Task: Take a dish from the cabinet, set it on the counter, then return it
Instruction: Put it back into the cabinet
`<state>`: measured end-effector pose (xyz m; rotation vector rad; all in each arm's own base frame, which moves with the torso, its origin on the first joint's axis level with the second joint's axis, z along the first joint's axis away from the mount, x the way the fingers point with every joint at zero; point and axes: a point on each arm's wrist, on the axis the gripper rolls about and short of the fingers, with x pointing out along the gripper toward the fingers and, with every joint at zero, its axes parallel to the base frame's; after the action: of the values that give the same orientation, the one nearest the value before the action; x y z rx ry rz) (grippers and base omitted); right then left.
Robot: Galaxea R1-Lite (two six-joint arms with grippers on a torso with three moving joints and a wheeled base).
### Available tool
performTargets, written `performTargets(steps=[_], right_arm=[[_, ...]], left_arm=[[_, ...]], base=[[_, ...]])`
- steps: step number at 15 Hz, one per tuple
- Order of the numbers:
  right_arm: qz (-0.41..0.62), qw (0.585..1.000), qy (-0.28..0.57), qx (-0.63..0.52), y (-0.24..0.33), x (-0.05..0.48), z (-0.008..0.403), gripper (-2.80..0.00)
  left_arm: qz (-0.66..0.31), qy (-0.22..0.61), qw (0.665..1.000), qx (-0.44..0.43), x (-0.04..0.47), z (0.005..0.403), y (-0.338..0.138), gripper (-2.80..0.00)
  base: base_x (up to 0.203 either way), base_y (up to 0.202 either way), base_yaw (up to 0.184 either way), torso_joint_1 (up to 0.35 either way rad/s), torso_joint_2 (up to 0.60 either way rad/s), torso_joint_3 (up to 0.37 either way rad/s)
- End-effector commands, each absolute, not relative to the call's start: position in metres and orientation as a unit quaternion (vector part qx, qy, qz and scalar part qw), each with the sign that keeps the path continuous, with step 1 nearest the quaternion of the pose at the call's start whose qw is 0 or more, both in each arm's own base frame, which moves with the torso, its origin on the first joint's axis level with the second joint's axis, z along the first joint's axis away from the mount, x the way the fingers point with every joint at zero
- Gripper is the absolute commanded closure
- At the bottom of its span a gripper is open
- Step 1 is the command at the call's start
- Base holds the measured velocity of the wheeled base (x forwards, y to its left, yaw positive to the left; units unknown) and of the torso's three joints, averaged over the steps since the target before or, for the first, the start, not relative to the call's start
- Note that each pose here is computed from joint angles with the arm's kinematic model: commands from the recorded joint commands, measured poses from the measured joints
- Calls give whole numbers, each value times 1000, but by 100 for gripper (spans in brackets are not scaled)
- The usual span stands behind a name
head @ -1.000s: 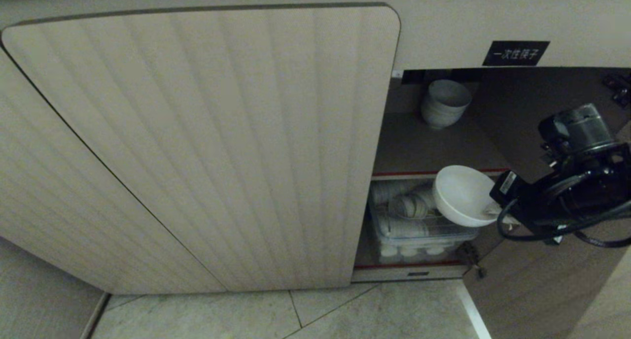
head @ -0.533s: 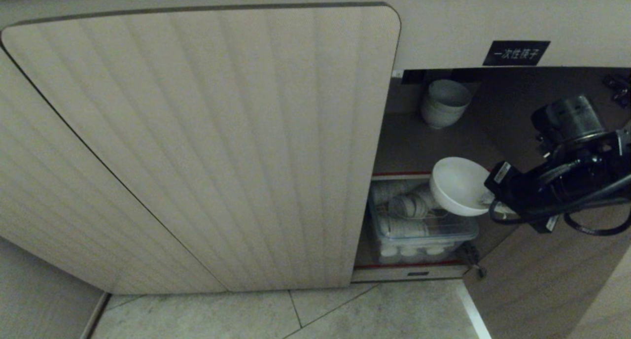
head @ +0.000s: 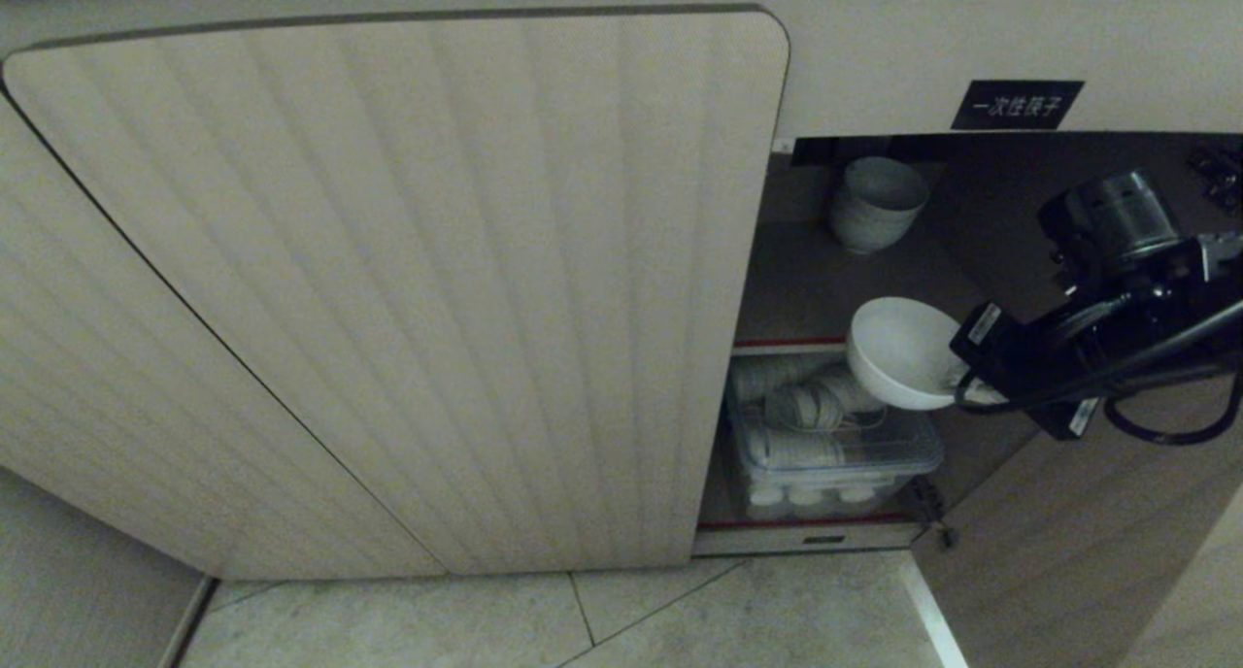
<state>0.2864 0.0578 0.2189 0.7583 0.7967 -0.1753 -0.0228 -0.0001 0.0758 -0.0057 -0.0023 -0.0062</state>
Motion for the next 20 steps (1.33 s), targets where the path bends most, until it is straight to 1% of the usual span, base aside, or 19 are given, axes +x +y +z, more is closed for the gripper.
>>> performTargets(steps=[1,20], right_arm=[[-86,848,381,358,57,289,216,0],[-94,857,368,349,51,345,211,0]], left_arm=[[-3,-2,1000,-3,-23,76,0,0],[-3,-2,1000,-3,-23,76,0,0]], base=[[0,0,0,0,0,0],[0,0,0,0,0,0]])
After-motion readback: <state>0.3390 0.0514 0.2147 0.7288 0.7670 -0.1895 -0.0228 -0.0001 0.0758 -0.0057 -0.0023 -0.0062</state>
